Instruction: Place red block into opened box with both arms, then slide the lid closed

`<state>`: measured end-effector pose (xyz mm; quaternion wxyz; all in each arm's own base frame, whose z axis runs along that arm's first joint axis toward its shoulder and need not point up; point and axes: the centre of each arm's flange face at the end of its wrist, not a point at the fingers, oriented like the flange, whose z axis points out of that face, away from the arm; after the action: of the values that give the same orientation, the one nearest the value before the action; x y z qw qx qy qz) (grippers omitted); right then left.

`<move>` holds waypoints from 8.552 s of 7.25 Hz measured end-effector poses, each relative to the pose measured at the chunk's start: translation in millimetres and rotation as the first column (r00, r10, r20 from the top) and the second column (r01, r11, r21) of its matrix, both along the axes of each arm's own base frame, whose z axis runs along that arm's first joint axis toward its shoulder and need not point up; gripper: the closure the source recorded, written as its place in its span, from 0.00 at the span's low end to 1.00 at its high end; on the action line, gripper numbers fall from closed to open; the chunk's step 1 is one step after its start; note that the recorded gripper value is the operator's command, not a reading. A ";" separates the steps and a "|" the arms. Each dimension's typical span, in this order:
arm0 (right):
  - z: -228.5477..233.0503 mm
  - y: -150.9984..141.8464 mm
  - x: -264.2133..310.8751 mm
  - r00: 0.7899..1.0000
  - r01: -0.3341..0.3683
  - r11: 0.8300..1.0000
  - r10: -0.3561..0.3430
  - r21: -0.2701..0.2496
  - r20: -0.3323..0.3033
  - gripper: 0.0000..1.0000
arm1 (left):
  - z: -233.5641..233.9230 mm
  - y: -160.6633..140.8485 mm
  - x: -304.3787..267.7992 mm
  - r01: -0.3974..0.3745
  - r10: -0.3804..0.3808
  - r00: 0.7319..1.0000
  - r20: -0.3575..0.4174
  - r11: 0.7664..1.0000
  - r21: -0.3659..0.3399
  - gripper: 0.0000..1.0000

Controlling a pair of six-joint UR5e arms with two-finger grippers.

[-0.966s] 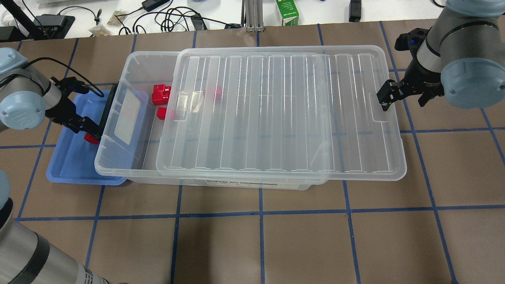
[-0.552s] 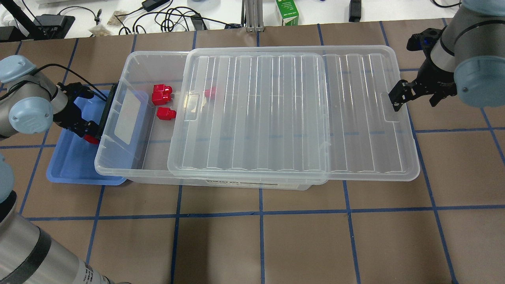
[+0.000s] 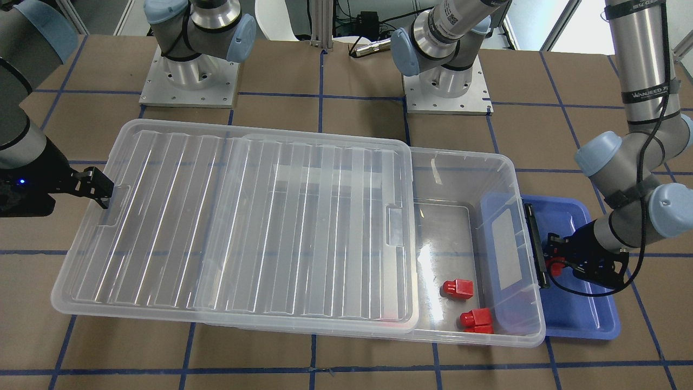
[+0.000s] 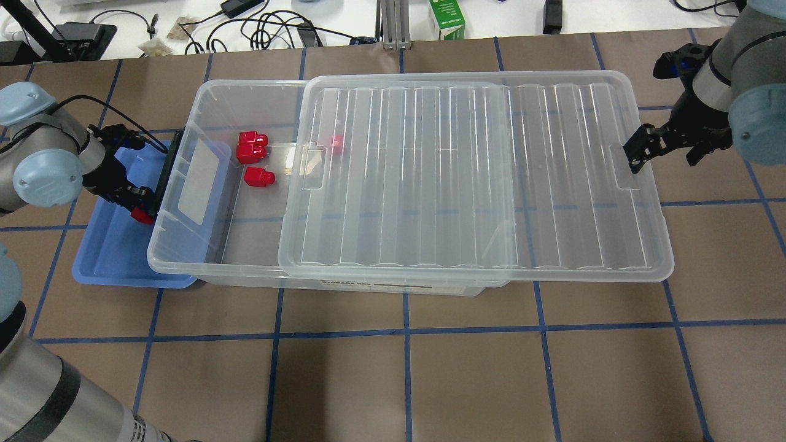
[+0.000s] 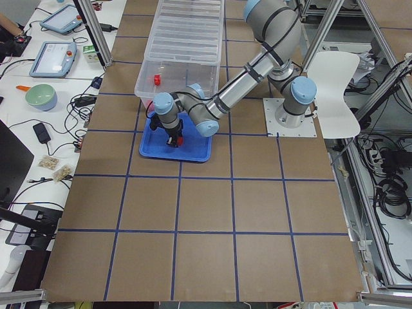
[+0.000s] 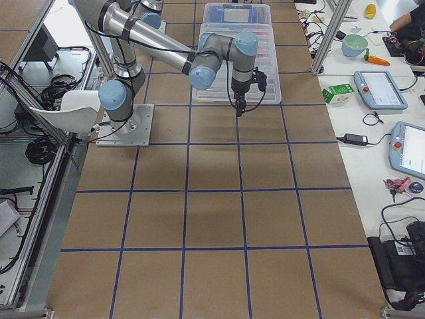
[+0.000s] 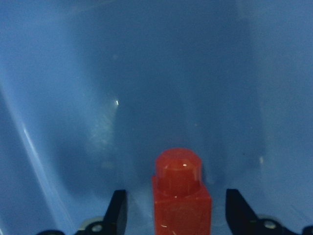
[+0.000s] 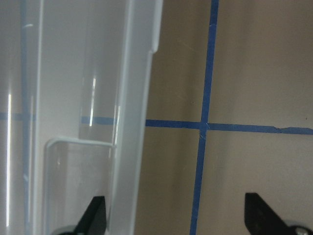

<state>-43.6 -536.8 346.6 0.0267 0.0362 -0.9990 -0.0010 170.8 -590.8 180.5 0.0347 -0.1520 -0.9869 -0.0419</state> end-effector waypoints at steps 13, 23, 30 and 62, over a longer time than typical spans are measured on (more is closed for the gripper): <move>137.0 -11.4 14.6 0.998 0.057 0.998 -0.057 0.005 0.018 0.00 | 230.9 22.3 -184.2 -0.093 0.098 0.993 0.060 0.993 -0.078 1.00; 138.6 -1.6 15.4 0.998 0.062 0.998 -0.062 0.016 0.005 0.00 | 104.7 50.6 -259.4 -0.168 0.169 0.985 0.034 0.985 -0.027 1.00; 133.0 -1.3 13.3 0.998 0.063 0.998 -0.064 0.022 0.006 0.00 | 44.3 49.3 -254.6 -0.169 0.169 0.985 0.036 0.985 -0.024 1.00; 1.2 4.5 -19.3 0.987 0.158 0.979 -0.155 0.130 -0.033 0.00 | 300.4 79.6 -299.0 -0.257 0.272 0.959 0.084 0.954 -0.153 0.00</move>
<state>-62.9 -532.3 347.9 0.0352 -0.0408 -0.9961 -0.0699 -128.1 -511.2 480.9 -0.0223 -0.0181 -0.9993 0.0247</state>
